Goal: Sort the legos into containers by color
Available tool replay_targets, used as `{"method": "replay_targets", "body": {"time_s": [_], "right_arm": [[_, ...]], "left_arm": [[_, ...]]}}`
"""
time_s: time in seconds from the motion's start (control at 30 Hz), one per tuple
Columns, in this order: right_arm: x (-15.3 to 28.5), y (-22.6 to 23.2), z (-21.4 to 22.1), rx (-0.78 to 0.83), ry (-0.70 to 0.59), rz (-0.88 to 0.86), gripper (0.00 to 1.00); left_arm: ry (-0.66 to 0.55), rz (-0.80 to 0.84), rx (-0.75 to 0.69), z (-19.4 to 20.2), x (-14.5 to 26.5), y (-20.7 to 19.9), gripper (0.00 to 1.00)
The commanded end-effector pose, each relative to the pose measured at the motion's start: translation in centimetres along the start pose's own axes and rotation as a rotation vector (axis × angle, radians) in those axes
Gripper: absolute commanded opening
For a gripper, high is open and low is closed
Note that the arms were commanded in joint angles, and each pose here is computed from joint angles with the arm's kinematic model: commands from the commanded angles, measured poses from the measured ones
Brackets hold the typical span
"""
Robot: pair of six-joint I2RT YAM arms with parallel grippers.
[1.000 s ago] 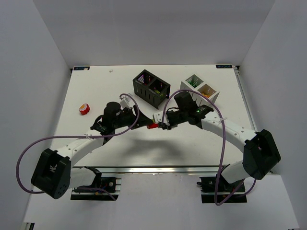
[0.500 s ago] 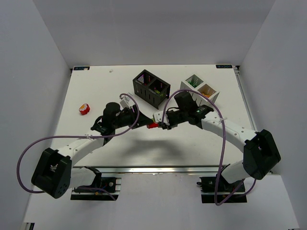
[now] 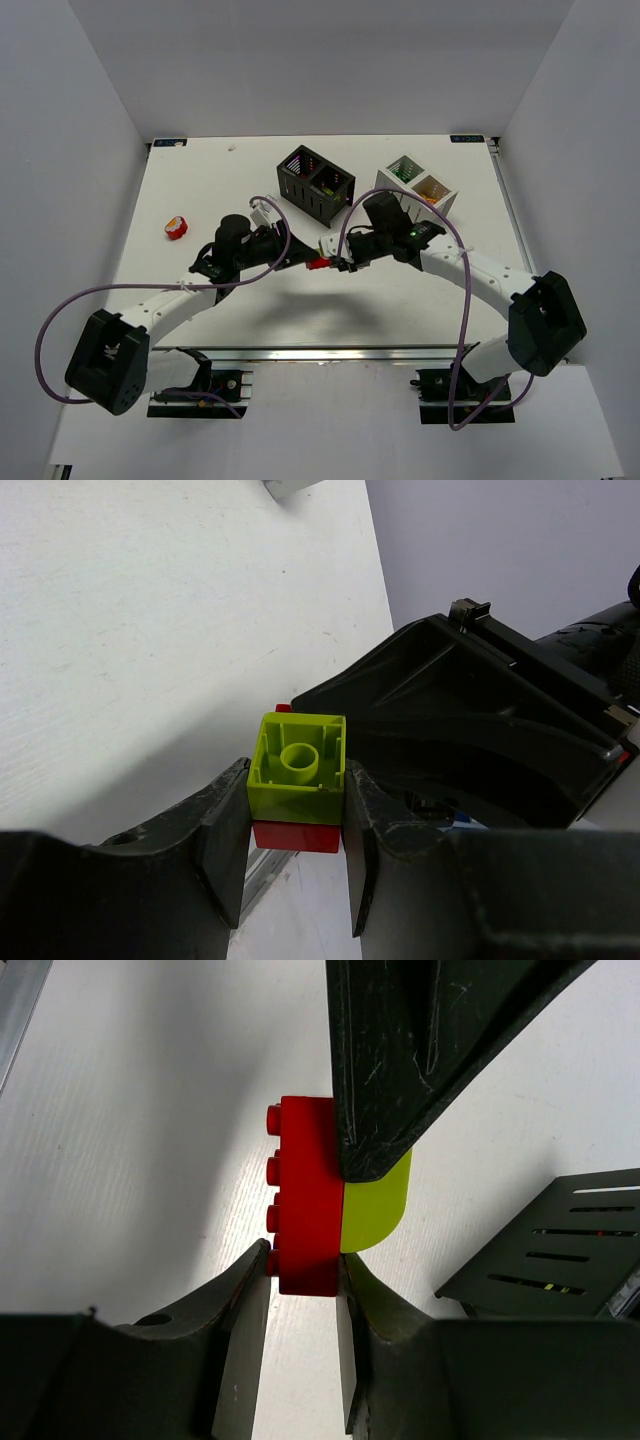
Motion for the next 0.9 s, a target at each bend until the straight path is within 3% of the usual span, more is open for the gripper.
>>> {"method": "replay_targets", "body": {"time_s": [0.0,0.87], "right_arm": [[0.1,0.7,-1.4,0.035,-0.054,-0.012,0.0],[0.3,3.5,-1.2,0.116,-0.071,-0.106,0.0]], "left_arm": [[-0.047,0.052,-0.061,-0.8,0.6,-1.5,0.29],[-0.142,0.0,-0.056,-1.9,0.5,-1.5,0.25]]}}
Point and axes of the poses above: each gripper's point midway between its finger pads, its own x axis back along the fingers, its own y axis along the line the jaws close on, z = x × y, the point moved 9 cm from there along x, back along the fingers, and after that the axes turned 6 degrees about -x, right-handed, at the moved point
